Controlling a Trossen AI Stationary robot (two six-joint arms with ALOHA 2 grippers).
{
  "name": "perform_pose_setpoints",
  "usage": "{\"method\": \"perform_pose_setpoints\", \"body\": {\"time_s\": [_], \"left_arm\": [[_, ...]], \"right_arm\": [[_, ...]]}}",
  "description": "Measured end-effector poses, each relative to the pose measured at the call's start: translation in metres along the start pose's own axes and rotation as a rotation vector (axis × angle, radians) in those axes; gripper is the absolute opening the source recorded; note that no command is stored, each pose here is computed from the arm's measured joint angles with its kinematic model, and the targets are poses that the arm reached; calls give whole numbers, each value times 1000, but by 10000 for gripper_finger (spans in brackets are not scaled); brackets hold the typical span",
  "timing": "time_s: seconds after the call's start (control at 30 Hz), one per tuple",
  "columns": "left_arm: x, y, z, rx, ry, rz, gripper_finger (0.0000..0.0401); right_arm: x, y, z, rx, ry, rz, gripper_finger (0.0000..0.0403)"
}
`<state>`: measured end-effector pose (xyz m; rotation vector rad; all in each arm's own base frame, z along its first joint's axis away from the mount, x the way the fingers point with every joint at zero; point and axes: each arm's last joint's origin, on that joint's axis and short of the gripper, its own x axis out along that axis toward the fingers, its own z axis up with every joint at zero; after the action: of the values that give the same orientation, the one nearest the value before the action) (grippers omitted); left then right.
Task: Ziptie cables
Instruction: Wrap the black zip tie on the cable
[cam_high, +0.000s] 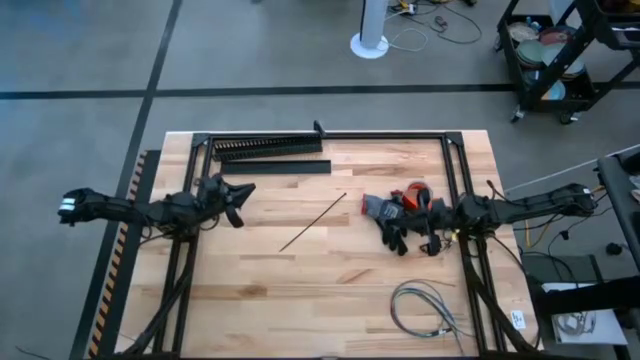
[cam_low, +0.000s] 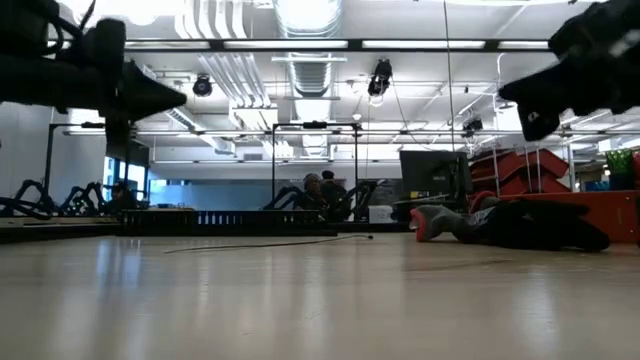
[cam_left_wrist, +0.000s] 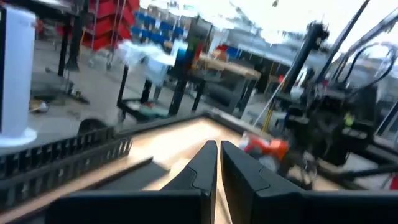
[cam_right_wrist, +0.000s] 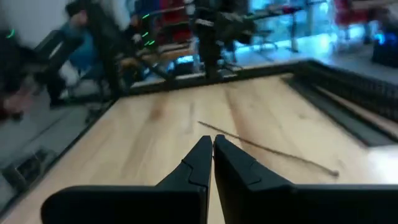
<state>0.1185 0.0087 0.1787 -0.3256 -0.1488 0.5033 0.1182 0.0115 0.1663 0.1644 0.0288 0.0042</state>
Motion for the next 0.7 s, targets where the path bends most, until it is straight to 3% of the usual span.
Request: {"method": "perform_pose_setpoints", "body": {"time_s": [0.1, 0.2, 0.27, 0.43, 0.7], "left_arm": [[0, -5, 3, -23, -3, -121, 8], [2, -8, 3, -85, 5, -179, 7], [4, -8, -1, -89, 43, -165, 3], [22, -19, 0, -33, 105, -73, 1], [79, -56, 7, 232, 179, 59, 12]], "right_arm": [[2, -4, 7, 37, -92, -174, 2], [6, -2, 5, 49, -66, -134, 2], [11, 1, 4, 53, -39, -91, 2], [26, 6, 3, 14, 4, -136, 2], [64, 32, -4, -47, 206, -77, 2]]}}
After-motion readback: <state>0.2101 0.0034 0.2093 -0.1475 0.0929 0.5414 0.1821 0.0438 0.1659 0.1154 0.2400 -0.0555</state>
